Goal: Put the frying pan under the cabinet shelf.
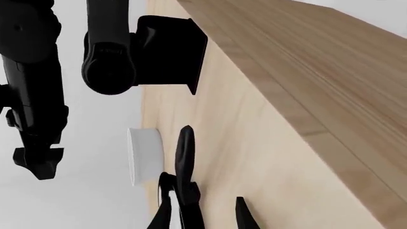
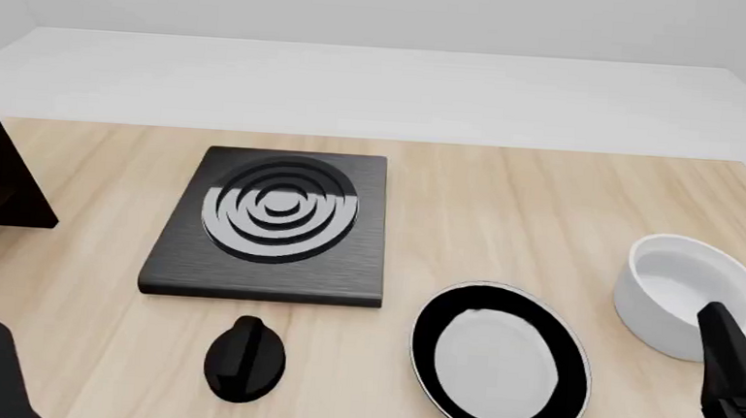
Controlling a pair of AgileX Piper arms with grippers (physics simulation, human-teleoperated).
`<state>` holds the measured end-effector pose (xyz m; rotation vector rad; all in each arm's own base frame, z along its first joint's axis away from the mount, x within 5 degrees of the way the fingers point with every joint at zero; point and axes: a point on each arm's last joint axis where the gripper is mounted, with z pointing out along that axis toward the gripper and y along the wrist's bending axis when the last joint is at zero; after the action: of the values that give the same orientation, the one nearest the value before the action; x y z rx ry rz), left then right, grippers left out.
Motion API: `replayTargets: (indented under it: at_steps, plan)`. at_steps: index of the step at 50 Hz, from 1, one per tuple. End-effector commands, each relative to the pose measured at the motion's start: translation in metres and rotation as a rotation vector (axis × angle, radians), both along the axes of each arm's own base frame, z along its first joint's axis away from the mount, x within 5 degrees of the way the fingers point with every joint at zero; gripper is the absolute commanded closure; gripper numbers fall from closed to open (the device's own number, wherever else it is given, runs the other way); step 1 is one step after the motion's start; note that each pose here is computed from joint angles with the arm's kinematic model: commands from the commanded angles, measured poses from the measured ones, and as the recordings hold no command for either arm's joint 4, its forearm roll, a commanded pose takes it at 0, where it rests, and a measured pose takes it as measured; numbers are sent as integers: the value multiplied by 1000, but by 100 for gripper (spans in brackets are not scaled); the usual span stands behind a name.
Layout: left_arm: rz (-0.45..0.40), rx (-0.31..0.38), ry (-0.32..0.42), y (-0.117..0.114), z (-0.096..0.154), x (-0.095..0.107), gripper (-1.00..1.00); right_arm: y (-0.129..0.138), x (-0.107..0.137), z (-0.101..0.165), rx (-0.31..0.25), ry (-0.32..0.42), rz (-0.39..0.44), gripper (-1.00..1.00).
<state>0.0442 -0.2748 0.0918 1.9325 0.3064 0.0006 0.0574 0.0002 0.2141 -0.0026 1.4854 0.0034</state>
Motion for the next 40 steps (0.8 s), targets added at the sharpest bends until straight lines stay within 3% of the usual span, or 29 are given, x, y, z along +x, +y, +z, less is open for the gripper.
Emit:
replayTargets:
  at_steps: [1,10,40]
  plan:
    - [-5,24,-43,-23,-12,7,-100,0,0,0,0,0,0,-100]
    - [11,15,-59,-35,-11,16,-100,0,0,0,0,0,0,-100]
    - [-7,63,-74,-44,-22,16,-100,0,0,0,0,0,0,-100]
